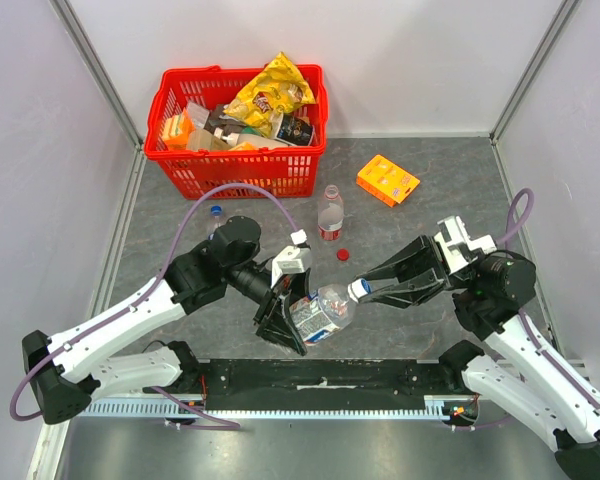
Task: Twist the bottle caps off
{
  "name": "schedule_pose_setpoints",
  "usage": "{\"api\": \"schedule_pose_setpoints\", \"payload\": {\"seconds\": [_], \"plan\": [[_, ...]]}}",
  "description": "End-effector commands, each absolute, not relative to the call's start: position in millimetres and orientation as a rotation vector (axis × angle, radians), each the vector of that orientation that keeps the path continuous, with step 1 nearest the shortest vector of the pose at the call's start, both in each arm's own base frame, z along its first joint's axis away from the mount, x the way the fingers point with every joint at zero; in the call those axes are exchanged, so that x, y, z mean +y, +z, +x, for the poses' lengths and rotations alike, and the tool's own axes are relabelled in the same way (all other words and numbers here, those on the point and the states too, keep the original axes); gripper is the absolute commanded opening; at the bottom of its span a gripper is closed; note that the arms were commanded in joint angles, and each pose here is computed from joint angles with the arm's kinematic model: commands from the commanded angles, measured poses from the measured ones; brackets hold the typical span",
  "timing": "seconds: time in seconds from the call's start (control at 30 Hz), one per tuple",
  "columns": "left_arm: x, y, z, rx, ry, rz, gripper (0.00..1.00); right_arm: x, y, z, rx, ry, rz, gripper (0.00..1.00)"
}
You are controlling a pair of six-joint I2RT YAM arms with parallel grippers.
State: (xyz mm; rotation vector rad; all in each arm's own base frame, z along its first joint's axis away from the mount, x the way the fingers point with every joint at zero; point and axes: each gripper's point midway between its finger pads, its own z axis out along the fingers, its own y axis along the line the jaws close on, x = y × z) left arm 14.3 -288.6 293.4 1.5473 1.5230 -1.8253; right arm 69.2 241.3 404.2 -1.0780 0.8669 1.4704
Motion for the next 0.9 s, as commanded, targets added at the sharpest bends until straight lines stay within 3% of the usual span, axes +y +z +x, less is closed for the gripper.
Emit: {"api": "schedule_pose_setpoints", "payload": {"seconds": [0.0, 0.53, 0.87], "plan": [[-282, 296, 7, 1.446, -1.825, 1.590, 0.17, 236, 418, 56, 0.782, 1.436, -1.123, 0.07], [-273, 290, 4, 1.474, -1.779, 1.582, 0.15, 234, 421, 57, 0.775, 1.400, -1.109, 0.08], [-274, 280, 21, 1.537, -1.606, 1.511, 0.14, 240, 405, 95, 0.945, 1.276, -1.012, 0.06]]}}
